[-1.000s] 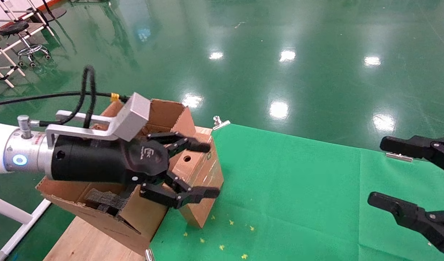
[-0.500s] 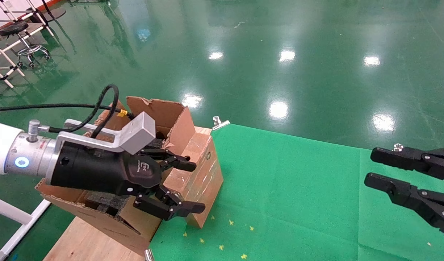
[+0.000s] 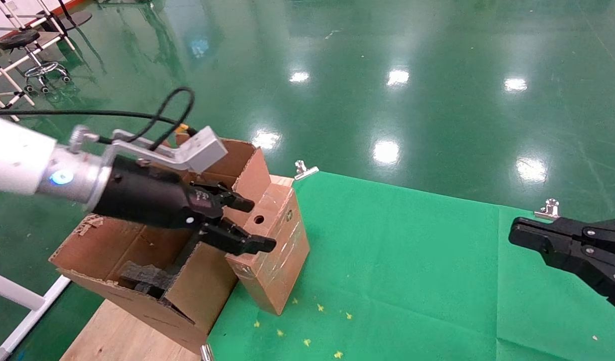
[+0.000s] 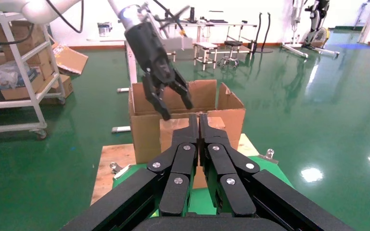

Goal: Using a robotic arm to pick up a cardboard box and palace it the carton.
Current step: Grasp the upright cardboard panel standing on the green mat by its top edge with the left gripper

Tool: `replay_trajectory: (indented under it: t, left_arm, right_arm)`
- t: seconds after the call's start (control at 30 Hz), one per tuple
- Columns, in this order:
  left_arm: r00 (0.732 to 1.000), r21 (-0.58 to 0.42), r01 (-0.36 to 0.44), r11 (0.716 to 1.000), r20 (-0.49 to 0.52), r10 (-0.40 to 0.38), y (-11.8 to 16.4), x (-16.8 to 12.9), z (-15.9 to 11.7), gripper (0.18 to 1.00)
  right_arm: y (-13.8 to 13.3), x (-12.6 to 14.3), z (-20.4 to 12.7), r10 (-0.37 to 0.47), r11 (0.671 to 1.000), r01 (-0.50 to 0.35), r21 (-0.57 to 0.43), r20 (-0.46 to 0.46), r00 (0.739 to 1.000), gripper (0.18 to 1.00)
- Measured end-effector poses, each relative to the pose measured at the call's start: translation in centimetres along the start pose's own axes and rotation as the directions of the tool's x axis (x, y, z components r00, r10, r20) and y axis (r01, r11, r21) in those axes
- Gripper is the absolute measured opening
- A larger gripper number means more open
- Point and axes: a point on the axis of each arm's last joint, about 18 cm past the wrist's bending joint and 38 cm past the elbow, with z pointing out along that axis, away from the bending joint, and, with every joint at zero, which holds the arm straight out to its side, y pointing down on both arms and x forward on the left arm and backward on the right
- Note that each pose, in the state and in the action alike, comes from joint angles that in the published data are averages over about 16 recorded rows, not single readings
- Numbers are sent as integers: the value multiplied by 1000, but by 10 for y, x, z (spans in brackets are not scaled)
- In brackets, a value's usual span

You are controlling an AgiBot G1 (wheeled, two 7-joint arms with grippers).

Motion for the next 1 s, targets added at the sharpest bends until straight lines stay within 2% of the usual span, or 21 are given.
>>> replay_trajectory:
  t: [0.3,0.77,1.0]
  left_arm:
    - [997,-99,46,994,61,-41,-10,-17,15,1001]
    - [995,-184,81,980,72,-69,-11,-25,40,1001]
    - [994,-214,85,973,85,-68,-10,-27,45,1000]
  right_arm:
    - [0,0,0,0,1000,0,0,0,1000,196]
    - [0,0,0,0,1000,0,0,0,1000,194]
    - [0,0,0,0,1000,0,0,0,1000,220]
